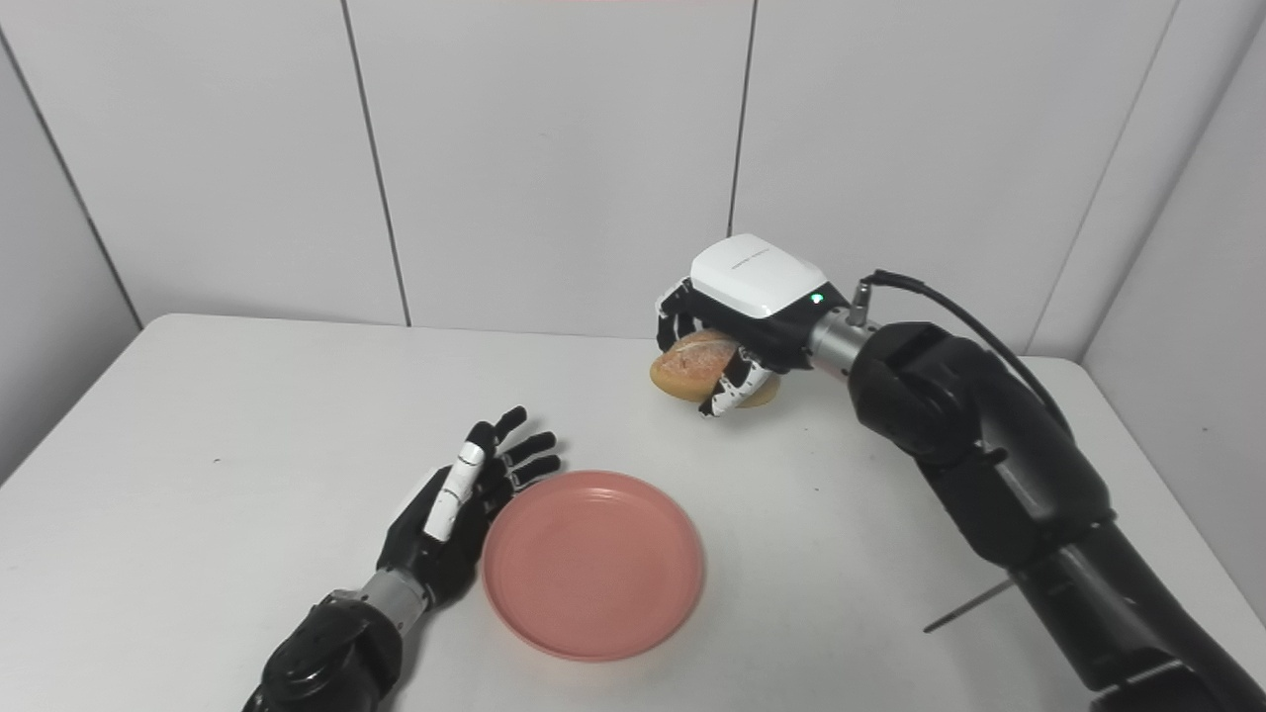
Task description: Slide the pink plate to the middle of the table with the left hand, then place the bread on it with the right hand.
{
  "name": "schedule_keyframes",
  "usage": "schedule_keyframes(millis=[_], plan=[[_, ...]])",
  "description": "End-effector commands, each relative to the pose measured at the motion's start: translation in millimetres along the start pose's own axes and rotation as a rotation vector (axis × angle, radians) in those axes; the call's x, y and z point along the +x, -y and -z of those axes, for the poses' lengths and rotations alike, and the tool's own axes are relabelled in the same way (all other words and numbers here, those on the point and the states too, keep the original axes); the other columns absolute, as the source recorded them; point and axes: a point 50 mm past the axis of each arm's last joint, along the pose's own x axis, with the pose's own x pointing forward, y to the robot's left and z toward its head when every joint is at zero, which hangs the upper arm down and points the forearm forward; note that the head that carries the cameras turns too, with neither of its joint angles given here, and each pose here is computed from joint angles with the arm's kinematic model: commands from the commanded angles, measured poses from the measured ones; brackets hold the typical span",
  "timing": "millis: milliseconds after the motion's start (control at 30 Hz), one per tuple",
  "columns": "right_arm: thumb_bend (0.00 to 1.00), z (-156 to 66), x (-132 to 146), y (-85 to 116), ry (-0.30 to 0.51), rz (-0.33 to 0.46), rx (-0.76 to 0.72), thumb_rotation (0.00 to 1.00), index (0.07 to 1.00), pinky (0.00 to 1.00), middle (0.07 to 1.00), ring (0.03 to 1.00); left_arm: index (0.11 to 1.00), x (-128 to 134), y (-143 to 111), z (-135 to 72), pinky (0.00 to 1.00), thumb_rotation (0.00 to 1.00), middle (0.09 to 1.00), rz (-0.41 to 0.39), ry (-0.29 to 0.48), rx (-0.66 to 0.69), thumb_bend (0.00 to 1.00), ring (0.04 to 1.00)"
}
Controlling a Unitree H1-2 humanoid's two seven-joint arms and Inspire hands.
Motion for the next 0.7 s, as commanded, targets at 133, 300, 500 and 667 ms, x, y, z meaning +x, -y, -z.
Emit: schedule_keyframes(millis=[133,300,500,667], plan=[[0.52,-26,3,32,0.093,0.089,0.002,0.0,0.527,0.34,0.481,0.408,0.955,10,4,-8,0.86,0.82,0.876,-0.008,0.017,0.018,0.72,0.862],[0.52,-52,7,23,0.123,0.066,0.042,0.0,0.513,0.37,0.497,0.422,0.958,10,4,-8,0.87,0.81,0.878,-0.002,0.028,0.022,0.74,0.869],[0.52,-68,15,-1,0.18,-0.018,0.024,0.0,0.51,0.39,0.491,0.433,0.96,10,3,-9,0.87,0.81,0.878,-0.004,0.017,0.004,0.75,0.869],[0.52,-70,19,-18,0.202,-0.068,0.028,0.0,0.52,0.38,0.482,0.427,0.98,9,2,-10,0.87,0.79,0.876,-0.004,0.02,-0.013,0.75,0.862]])
